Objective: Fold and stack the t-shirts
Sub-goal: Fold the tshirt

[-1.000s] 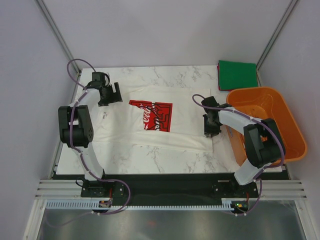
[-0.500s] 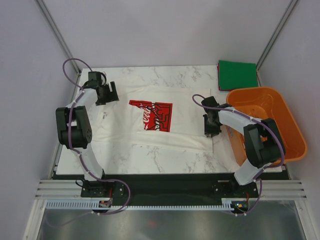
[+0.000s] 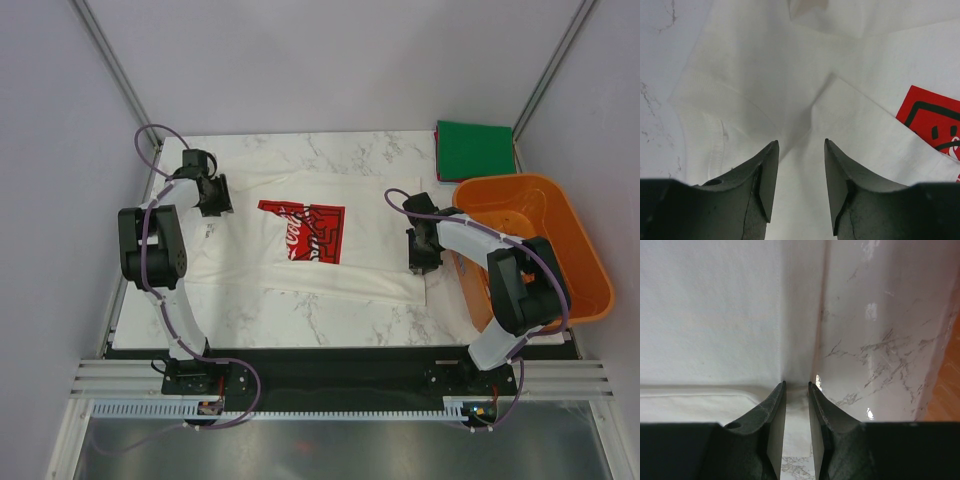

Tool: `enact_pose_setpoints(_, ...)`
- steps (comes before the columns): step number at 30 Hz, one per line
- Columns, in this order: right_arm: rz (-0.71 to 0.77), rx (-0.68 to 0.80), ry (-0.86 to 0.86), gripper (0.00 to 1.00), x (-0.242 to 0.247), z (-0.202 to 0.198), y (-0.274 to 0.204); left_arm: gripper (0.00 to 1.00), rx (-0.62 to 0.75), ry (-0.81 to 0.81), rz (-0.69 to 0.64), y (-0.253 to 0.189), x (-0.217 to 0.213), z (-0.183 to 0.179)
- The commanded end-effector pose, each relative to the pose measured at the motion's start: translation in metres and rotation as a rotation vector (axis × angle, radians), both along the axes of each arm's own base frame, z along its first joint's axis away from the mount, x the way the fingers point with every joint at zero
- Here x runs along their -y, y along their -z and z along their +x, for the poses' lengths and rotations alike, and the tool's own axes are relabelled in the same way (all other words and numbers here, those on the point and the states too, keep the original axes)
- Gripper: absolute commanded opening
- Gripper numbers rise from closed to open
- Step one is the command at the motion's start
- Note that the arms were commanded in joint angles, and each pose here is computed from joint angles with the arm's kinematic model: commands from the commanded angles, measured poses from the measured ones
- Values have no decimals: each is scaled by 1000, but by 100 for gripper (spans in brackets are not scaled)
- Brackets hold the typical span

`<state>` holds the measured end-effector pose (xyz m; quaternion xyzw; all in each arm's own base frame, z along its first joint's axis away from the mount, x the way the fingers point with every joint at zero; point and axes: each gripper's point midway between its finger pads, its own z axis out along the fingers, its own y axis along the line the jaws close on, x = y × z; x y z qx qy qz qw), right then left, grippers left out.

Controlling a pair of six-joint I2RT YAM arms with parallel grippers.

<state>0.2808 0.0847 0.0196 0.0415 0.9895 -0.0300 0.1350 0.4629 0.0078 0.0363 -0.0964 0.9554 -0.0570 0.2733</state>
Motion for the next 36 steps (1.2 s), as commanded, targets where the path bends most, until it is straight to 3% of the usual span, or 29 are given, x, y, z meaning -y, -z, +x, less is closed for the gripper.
enact_pose_setpoints(1, -6, 36, -2, 33, 0, 7, -7, 48, 19, 43, 17, -2, -1, 7)
enact_pose_setpoints(10, -5, 38, -2, 33, 0, 7, -7, 47, 12, 46, 9, 2, 1, 8)
enact_pose_setpoints(15, -8, 39, -1, 32, 1, 6, -8, 40, 4, 50, -13, 7, 4, 10)
enact_pose_setpoints(19, -14, 38, 3, 32, 2, 5, -7, 24, 12, 58, -20, 3, 7, 11)
enact_pose_setpoints(21, -15, 44, 7, 30, 2, 5, -8, 12, 14, 55, -18, 0, 5, 12)
enact_pose_setpoints(23, -19, 53, 8, 19, 3, 7, -11, 2, 25, 50, -11, -9, 5, 13)
enact_pose_setpoints(24, -20, 51, 12, 9, 4, 6, -12, 2, 31, 37, 1, -14, 2, 14)
enact_pose_setpoints(27, -30, 64, 22, 0, 6, 8, -17, 2, 70, 24, 25, -33, 0, 16)
enact_pose_setpoints(36, -36, 79, 33, 0, 7, 9, -25, 2, 84, -2, 42, -44, -5, 14)
